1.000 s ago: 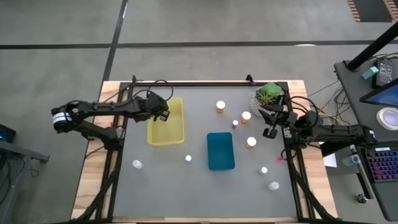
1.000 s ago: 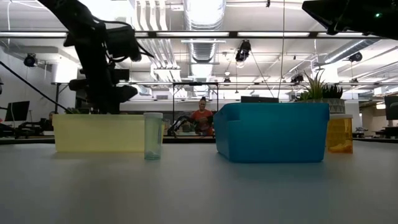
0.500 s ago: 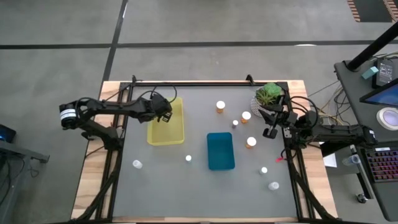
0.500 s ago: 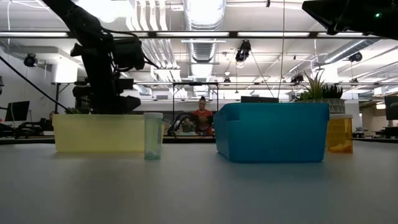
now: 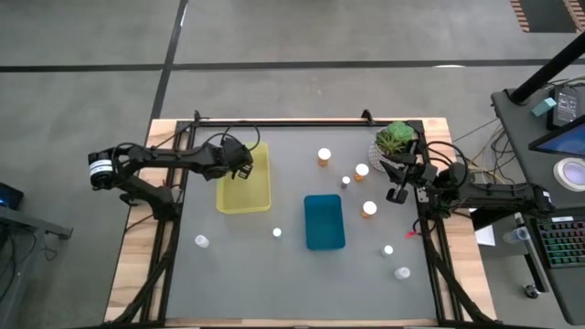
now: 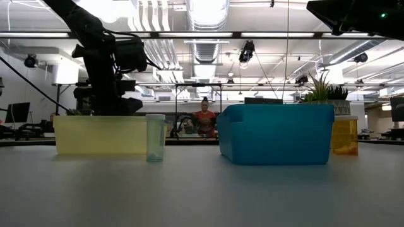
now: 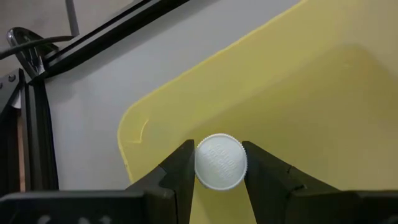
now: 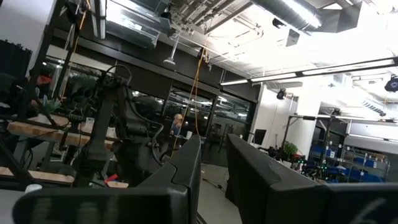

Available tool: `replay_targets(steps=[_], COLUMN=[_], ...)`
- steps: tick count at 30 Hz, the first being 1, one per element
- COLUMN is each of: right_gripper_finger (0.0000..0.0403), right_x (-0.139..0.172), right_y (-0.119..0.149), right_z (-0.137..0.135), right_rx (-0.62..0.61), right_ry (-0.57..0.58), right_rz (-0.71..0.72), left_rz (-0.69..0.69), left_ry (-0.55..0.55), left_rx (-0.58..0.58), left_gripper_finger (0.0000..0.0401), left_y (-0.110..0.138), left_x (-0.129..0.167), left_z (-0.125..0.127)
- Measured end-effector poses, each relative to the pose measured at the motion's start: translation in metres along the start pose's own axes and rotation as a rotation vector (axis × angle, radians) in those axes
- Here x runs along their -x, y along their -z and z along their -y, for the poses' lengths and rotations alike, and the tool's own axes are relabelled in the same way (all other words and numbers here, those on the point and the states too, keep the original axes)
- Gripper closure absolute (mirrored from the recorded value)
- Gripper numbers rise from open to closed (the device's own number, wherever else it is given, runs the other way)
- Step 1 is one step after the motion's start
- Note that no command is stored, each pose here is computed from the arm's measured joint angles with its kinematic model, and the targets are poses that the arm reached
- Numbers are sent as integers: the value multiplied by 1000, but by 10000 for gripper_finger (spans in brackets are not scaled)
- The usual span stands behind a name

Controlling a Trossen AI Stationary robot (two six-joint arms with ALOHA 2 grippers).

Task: Pick and place medicine bottles into bin by pill shape (circle, oval)
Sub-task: Put the top light blue tablet bottle into the yellow bin, then put the blue capsule bottle into the blue bin

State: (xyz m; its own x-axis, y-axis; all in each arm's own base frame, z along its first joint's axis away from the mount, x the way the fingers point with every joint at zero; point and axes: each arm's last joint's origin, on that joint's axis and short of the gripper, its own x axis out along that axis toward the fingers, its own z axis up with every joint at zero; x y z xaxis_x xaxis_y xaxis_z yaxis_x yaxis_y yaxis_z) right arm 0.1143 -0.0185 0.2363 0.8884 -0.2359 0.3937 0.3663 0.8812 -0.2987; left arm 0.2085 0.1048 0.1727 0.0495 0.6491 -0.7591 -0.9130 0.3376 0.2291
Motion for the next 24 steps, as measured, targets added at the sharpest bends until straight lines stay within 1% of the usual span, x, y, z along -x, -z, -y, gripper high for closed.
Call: replay_targets(steps=[4,11,14,18,24], right_gripper_finger=[335,335,335,335,335], right_x=[0,0,0,0,0], right_y=[0,0,0,0,0], right_z=[0,0,0,0,0], right_rx=[0,0,0,0,-4], right_ry=[0,0,0,0,0], right_rz=[0,0,0,0,-1], left_rz=[1,1,-1,-6,9], left_ry=[1,0,-2,-5,6], left_rx=[-8,-10,-43,-68,-101], left_gripper_finger=[290,235,220,214,214], left_y=[0,0,-1,-8,-20], left_x=[0,0,2,10,31], left_z=[0,0,-1,-3,-12])
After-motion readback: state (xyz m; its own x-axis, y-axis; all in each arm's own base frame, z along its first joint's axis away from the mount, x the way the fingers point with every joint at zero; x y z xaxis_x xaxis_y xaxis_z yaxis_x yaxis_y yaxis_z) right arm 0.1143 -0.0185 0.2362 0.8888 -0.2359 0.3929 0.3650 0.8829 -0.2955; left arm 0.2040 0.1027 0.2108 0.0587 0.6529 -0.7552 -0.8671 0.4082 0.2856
